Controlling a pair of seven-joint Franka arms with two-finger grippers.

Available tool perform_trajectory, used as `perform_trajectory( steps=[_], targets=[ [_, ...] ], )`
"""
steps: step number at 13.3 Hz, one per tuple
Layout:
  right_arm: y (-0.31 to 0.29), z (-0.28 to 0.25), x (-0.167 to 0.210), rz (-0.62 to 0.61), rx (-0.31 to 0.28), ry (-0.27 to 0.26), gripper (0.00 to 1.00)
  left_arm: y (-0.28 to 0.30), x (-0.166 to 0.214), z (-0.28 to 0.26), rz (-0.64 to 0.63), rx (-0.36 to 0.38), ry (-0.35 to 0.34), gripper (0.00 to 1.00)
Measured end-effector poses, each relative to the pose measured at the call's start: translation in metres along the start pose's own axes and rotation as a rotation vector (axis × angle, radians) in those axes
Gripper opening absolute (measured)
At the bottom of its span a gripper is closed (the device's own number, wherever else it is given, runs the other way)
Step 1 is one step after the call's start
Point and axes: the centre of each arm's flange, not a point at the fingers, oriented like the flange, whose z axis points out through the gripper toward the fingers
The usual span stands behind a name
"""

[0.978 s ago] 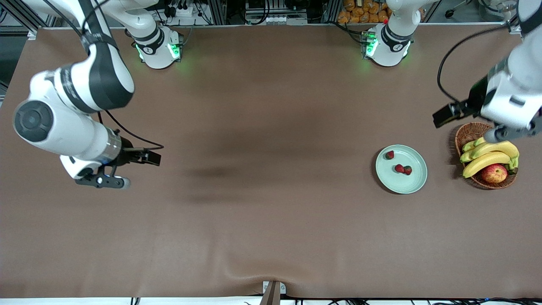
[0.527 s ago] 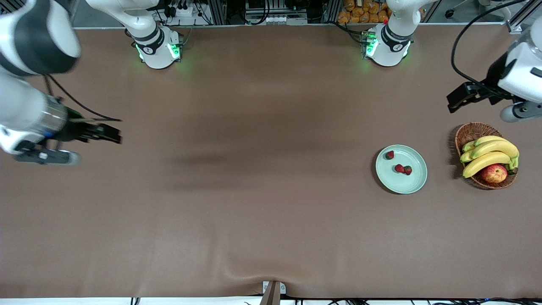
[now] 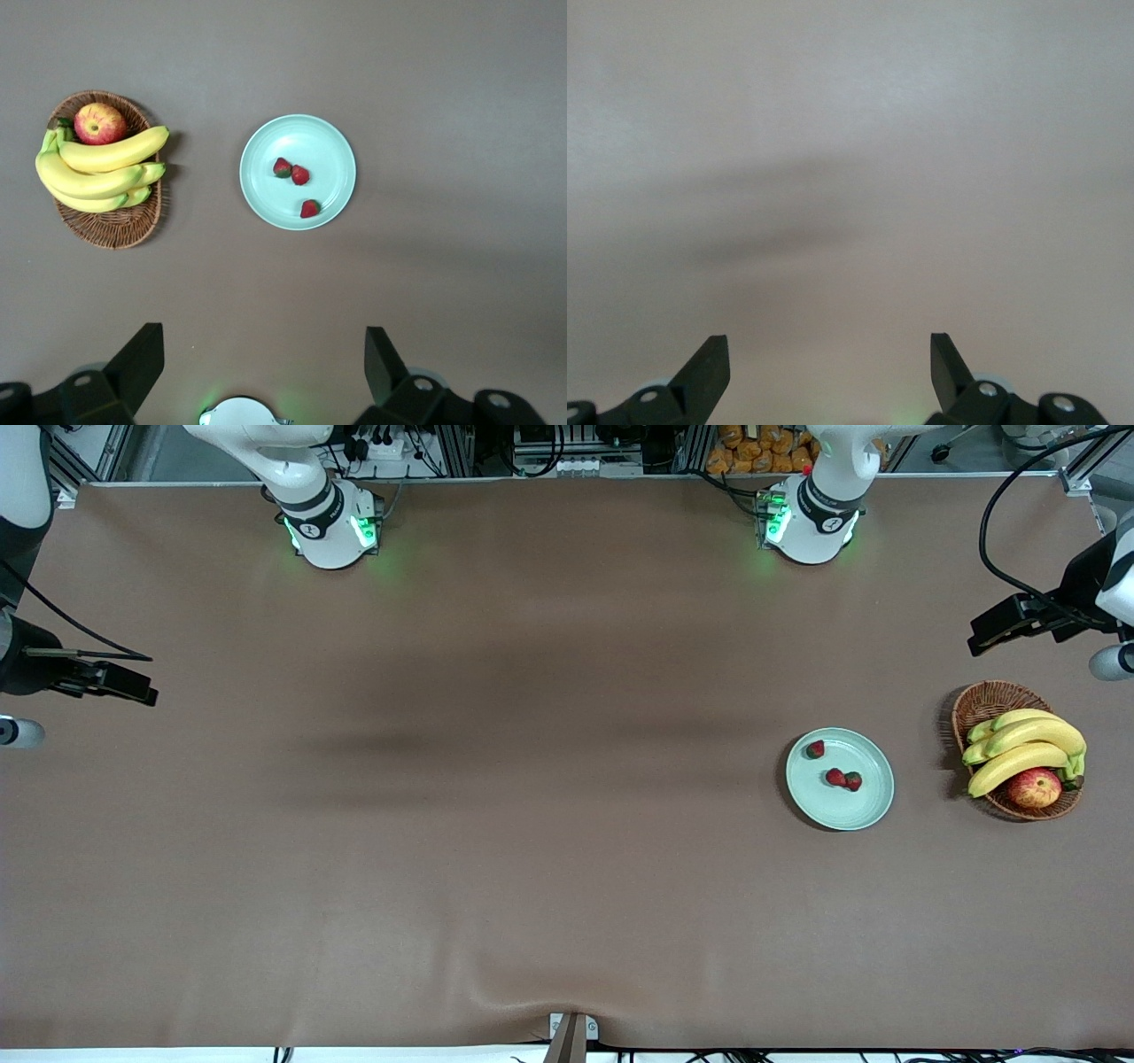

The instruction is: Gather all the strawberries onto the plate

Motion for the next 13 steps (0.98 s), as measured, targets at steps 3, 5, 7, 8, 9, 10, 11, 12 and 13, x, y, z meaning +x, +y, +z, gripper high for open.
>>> perform_trajectory(
  steps=[3,5,7,8,9,10,11,12,13],
  targets=[
    [0.005,0.001,0.000,0.005,-0.002,-0.006,1.00,-0.011,-0.015,0.015,-0.012,-0.014,0.005,1.00],
    [0.005,0.000,-0.001,0.005,-0.002,-0.012,1.00,-0.022,-0.022,0.022,0.013,-0.019,0.000,1.00],
    [0.006,0.000,-0.009,0.005,-0.005,-0.054,1.00,-0.028,-0.024,0.023,0.047,-0.021,0.001,1.00],
    [0.006,-0.004,-0.013,0.005,-0.006,-0.063,1.00,-0.026,-0.025,0.023,0.058,-0.021,0.002,1.00],
    [0.007,-0.009,-0.018,0.006,-0.006,-0.063,1.00,-0.021,-0.026,0.022,0.066,-0.021,0.003,1.00],
    [0.007,-0.013,-0.022,0.006,-0.005,-0.058,1.00,-0.017,-0.027,0.022,0.075,-0.020,0.005,1.00],
    [0.007,-0.018,-0.025,0.006,-0.005,-0.052,1.00,-0.015,-0.027,0.022,0.087,-0.020,0.008,1.00],
    [0.008,-0.021,-0.027,0.006,-0.005,-0.048,1.00,-0.014,-0.027,0.021,0.106,-0.021,0.013,1.00],
    [0.008,-0.021,-0.028,0.006,-0.005,-0.046,1.00,-0.014,-0.026,0.020,0.119,-0.022,0.019,1.00]
  ],
)
